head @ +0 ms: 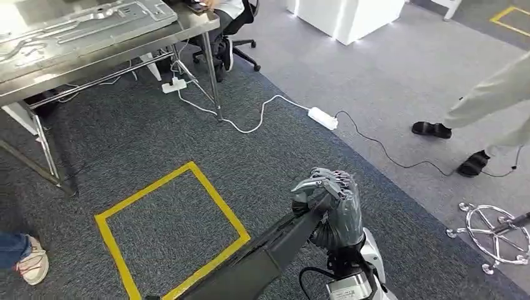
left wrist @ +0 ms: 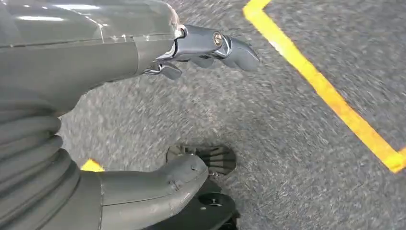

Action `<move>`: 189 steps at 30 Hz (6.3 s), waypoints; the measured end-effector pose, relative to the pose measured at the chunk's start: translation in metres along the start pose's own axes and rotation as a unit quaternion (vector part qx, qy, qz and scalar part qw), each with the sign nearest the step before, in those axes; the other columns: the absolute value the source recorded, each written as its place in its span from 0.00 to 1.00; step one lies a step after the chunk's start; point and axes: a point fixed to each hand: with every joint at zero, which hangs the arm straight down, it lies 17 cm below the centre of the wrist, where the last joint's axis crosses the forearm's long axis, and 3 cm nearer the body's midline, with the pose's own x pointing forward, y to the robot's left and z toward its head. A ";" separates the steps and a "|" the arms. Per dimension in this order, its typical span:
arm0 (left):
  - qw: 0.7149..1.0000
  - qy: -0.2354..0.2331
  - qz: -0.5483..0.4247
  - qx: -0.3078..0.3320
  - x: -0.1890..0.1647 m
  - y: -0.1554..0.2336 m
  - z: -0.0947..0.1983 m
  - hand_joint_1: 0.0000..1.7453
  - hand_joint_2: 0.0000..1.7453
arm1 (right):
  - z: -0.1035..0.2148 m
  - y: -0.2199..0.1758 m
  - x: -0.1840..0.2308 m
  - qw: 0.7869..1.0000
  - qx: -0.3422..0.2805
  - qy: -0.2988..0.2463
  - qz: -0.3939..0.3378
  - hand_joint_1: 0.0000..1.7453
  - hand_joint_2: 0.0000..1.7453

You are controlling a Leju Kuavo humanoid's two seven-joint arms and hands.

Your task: Take the parts from the cabinet and place them on the table.

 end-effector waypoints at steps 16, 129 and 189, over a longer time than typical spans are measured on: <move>1.000 -0.012 0.004 -0.006 0.004 -0.003 0.001 0.00 1.00 | -0.005 0.002 -0.001 1.000 0.005 -0.005 0.000 1.00 1.00; 0.997 -0.058 0.003 -0.051 0.033 -0.027 0.000 0.00 1.00 | -0.013 -0.009 0.008 0.999 -0.018 -0.019 0.020 1.00 1.00; 0.997 -0.058 0.001 -0.056 0.031 -0.028 0.002 0.00 1.00 | -0.016 -0.009 0.007 0.999 -0.017 -0.022 0.024 1.00 1.00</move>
